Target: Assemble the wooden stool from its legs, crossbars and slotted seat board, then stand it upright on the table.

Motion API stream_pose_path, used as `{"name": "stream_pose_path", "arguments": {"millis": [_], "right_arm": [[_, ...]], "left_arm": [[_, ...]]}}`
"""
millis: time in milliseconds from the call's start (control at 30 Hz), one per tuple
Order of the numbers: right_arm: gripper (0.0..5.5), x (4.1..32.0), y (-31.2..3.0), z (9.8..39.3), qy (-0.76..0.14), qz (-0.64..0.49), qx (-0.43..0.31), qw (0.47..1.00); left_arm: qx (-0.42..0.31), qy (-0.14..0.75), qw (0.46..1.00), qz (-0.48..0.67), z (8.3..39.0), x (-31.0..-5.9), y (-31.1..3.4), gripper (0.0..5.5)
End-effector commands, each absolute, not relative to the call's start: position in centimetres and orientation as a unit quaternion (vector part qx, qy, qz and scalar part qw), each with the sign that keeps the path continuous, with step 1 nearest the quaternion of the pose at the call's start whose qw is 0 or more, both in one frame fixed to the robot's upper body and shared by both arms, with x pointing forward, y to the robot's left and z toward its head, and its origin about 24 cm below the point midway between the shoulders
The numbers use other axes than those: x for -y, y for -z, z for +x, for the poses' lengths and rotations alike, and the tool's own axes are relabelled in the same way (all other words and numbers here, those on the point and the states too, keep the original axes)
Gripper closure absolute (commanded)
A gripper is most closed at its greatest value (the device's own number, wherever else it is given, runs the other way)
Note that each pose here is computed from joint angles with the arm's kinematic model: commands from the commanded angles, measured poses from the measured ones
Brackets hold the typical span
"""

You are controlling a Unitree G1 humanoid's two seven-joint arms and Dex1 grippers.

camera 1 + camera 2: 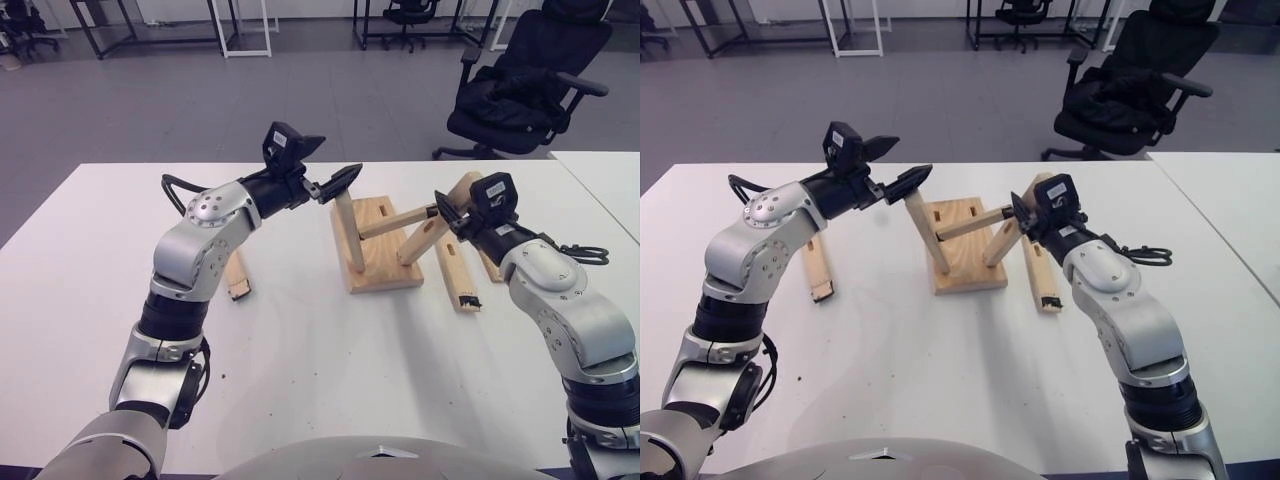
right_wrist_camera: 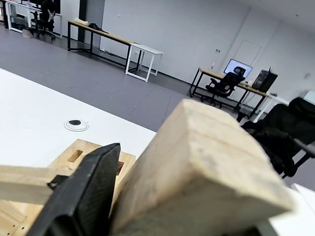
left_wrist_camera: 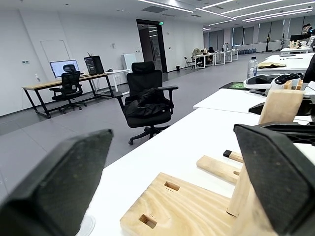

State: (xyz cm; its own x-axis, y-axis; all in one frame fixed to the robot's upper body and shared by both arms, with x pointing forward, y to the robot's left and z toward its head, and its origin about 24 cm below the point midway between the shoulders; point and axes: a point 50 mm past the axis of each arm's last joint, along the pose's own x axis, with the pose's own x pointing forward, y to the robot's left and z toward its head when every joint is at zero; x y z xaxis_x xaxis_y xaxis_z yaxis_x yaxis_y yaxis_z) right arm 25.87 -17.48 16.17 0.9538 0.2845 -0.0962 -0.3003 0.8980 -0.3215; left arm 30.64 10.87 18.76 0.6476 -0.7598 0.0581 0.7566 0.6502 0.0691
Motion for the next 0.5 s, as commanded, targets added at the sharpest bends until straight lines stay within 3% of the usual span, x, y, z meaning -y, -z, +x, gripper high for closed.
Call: {"name": "stream_pose_path", "arguments": {"millis": [33, 267, 367, 500], "right_arm": [[3.23, 16.5, -12.9, 24.7, -0.221, -0.185, -0.123, 0.950], [3.23, 17.3, -13.0, 25.2, -0.187, -0.062, -0.130, 0.972], [3.23, 17.1, -12.6, 25.2, -0.197, 0.040, -0.132, 0.971], [3.23, 17.0, -12.7, 25.2, -0.190, 0.040, -0.119, 0.974]], "left_arm": [[-0.082, 0.387, 0.918, 0.035, 30.7, -11.6, -13.5, 1.00], [-0.075, 0.385, 0.919, 0.032, 31.2, -11.5, -13.7, 1.00], [-0.046, 0.407, 0.911, 0.046, 31.9, -10.5, -15.7, 1.00], [-0.022, 0.456, 0.885, 0.090, 32.7, -9.9, -18.6, 1.00]]}}
